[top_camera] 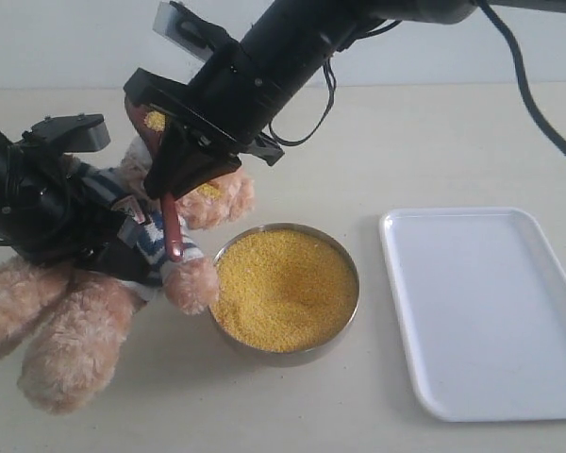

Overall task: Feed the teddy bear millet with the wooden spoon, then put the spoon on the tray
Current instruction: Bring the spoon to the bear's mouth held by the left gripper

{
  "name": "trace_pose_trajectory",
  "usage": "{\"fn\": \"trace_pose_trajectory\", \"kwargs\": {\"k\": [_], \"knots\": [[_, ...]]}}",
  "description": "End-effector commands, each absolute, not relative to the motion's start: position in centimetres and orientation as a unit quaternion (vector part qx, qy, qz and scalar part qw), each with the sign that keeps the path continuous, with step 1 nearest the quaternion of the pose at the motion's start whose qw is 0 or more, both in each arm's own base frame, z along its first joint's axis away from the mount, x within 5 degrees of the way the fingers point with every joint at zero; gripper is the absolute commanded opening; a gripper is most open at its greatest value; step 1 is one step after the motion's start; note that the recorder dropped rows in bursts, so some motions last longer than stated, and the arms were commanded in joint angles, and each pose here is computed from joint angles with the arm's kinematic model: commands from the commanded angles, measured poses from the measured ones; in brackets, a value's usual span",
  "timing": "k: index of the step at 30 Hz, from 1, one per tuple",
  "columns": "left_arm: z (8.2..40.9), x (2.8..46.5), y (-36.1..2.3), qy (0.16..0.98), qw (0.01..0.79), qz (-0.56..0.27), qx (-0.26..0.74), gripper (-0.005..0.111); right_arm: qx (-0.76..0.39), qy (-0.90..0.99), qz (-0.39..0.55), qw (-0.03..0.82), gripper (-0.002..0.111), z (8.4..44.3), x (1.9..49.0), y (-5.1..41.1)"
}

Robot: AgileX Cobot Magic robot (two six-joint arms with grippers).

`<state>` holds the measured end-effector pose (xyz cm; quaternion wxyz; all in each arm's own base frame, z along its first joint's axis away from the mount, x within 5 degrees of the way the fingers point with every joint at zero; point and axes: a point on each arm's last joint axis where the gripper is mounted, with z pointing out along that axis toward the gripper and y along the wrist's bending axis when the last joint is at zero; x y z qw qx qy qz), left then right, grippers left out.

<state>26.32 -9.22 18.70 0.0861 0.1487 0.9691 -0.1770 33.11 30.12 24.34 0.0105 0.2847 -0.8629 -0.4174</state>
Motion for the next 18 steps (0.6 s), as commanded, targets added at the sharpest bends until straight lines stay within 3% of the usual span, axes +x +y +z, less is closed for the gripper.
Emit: {"fn": "trace_pose_trajectory", "kwargs": {"k": [1, 18], "knots": [[18.8, 26.4, -9.3, 0.968, 0.095, -0.179, 0.147, 0.004, 0.277, -0.856, -0.436, 0.012, 0.0, 24.6, 32.9, 29.9], [18.8, 26.4, -9.2, 0.968, 0.1, -0.172, 0.151, 0.004, 0.294, -0.844, -0.448, 0.016, 0.0, 24.3, 31.8, 29.2]]}}
